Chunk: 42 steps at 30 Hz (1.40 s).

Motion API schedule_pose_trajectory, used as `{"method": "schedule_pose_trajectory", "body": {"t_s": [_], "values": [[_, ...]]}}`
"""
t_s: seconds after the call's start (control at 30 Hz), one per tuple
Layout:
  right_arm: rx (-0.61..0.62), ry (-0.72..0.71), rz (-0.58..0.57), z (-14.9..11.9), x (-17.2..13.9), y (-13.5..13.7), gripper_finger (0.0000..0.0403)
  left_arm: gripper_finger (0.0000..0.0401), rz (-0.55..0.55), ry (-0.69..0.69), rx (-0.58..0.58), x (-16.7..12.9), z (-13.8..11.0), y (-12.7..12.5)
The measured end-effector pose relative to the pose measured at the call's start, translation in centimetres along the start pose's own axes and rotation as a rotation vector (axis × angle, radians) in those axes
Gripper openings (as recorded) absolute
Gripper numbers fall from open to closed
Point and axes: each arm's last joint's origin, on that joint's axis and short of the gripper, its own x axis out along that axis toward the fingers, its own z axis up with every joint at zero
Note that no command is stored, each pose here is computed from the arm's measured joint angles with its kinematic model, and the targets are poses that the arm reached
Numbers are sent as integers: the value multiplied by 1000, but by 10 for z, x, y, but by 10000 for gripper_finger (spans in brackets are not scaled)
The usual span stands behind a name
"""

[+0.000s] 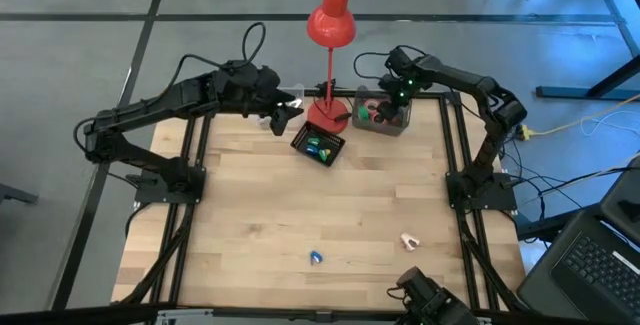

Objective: Pick and place Stapler, Stapler remover, tape
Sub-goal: Put the blue tape into the gray bin, then put the pink staple remover into the transparent bin

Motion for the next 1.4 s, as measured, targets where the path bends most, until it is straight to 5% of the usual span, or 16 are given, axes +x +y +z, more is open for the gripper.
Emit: {"method": "schedule_pose_trajectory", "body": {"t_s": [0.47, 0.83, 1.07, 1.4], "values": [[2, -230, 35, -33, -97, 34, 275, 244, 4, -13, -1, 0, 1, 0], [51, -195, 216, -146, -174, 116, 275, 244, 54, -51, -3, 0, 3, 1], [184, -110, 339, -216, -144, 135, 275, 244, 65, -44, -5, 4, 3, 1], [197, 232, 462, -260, -57, 165, 275, 244, 63, -24, -51, 11, 1, 1]]}}
